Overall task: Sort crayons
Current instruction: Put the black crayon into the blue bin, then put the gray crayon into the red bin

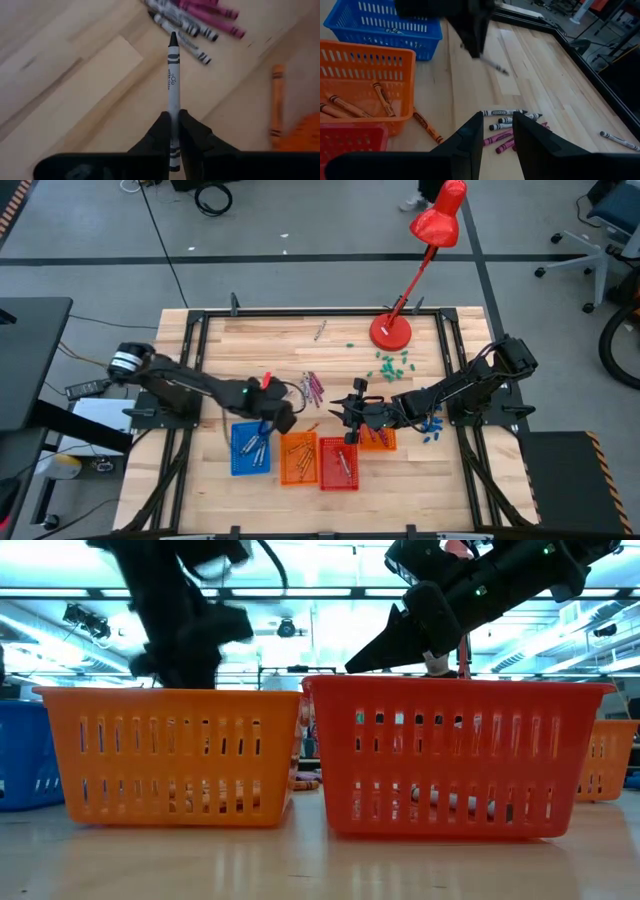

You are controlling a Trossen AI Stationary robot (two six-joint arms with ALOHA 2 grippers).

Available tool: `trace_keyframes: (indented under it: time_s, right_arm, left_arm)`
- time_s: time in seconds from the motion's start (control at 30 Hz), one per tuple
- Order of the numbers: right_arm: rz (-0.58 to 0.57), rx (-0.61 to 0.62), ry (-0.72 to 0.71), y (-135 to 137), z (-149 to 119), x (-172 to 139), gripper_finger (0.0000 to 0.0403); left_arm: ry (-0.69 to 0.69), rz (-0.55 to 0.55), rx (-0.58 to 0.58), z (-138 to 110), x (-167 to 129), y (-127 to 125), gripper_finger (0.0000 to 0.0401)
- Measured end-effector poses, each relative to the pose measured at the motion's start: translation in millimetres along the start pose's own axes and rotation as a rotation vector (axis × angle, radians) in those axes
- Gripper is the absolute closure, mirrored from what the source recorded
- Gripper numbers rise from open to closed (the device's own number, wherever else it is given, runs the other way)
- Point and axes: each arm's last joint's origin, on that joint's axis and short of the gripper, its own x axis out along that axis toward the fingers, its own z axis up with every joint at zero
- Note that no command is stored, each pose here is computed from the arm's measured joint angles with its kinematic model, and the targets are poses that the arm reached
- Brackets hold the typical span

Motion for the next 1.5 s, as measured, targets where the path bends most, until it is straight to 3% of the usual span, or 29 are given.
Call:
trace_keyframes:
  time_s: [0.13,0.3,0.5,0.73,0.83,1.03,1.3,1.5]
  right_arm:
    - [0.000,0.001,0.000,0,0,0,0.0293]
    - [0.000,0.002,0.000,0,0,0,0.0293]
    - [0.001,0.005,-0.002,0,0,0,0.0293]
    - [0.000,0.014,-0.015,0,2,0,0.0293]
    - [0.000,0.014,-0.015,0,2,0,0.0293]
    - [0.000,0.022,-0.016,0,2,0,0.0293]
    - [0.002,0.021,-0.015,1,2,0,0.0293]
    - [0.005,0.020,-0.016,1,2,-1,0.0293]
  left_arm:
    - [-0.045,-0.032,-0.061,-11,-31,2,0.0374]
    - [0.007,-0.069,-0.127,-39,-59,2,0.0374]
    - [0.138,-0.108,-0.203,-77,-77,-5,0.0374]
    - [0.136,-0.126,-0.265,-104,-90,-9,0.0374]
    - [0.068,-0.101,-0.278,-111,-85,-14,0.0374]
    - [0.084,-0.032,-0.251,-119,-71,-20,0.0367]
    - [0.174,0.027,-0.212,-125,-59,-24,0.0292]
    - [0.160,-0.039,-0.162,-111,-70,-19,0.0262]
